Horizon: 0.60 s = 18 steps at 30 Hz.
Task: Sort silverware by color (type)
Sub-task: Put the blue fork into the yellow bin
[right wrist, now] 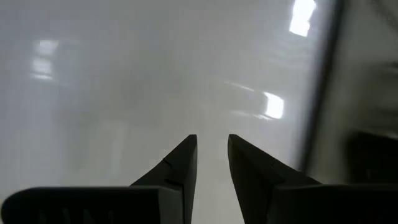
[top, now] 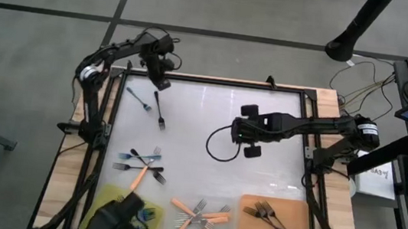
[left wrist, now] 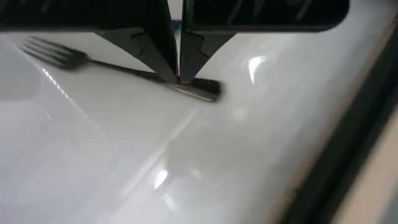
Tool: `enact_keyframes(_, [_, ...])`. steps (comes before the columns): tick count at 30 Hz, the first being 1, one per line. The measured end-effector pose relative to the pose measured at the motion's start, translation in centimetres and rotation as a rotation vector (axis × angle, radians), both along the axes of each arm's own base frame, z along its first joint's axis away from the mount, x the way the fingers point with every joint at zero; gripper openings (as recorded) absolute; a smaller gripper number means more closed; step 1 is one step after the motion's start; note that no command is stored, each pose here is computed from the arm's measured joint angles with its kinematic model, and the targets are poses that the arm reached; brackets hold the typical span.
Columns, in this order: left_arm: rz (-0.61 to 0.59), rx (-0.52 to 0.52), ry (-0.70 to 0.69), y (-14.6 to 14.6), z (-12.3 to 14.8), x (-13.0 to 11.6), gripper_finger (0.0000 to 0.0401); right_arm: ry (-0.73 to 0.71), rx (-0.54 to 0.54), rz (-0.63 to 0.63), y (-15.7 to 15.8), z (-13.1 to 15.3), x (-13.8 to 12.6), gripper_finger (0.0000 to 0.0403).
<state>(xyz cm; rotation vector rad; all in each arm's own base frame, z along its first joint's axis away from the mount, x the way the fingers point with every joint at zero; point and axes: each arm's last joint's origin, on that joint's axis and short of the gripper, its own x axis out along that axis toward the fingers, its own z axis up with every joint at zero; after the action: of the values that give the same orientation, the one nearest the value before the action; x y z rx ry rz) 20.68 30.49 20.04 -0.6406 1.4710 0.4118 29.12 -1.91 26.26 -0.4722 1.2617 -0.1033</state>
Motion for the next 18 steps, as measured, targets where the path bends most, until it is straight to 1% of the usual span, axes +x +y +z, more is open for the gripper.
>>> enact_keyframes(3, [-0.060,0.018,-0.073,-2.1,0.3,-1.2,0.0000,0.004,-0.163,-0.059,-0.5,0.2,-0.1,0.0082])
enact_keyframes(5, [-0.076,0.030,-0.083,-3.7,0.0,-2.4,0.0000,0.010,-0.256,-0.087,-0.7,0.3,-0.1,0.0082])
enact_keyframes(7, [-0.097,0.029,-0.082,-5.4,-0.7,-3.7,0.0000,0.017,-0.325,-0.101,-0.9,0.4,-0.2,0.0082])
enact_keyframes(9, [-0.133,0.039,-0.089,-7.1,-1.2,-4.9,0.0000,0.020,-0.351,-0.102,-0.9,0.5,-0.2,0.0082])
enact_keyframes(11, [-0.179,0.064,-0.105,-8.4,-1.6,-5.8,0.0000,0.026,-0.354,-0.092,-0.9,0.5,-0.2,0.0082])
enact_keyframes(14, [-0.246,0.119,-0.101,-9.8,-2.1,-6.8,0.0000,0.036,-0.362,-0.069,-0.9,0.5,-0.1,0.0082])
enact_keyframes(16, [-0.267,0.164,-0.040,-10.4,-2.3,-7.4,0.0000,0.043,-0.369,-0.049,-0.9,0.5,-0.1,0.0082])
enact_keyframes(18, [-0.259,0.211,0.082,-10.6,-2.8,-8.0,0.0000,0.050,-0.373,-0.038,-0.9,0.5,-0.1,0.0082])
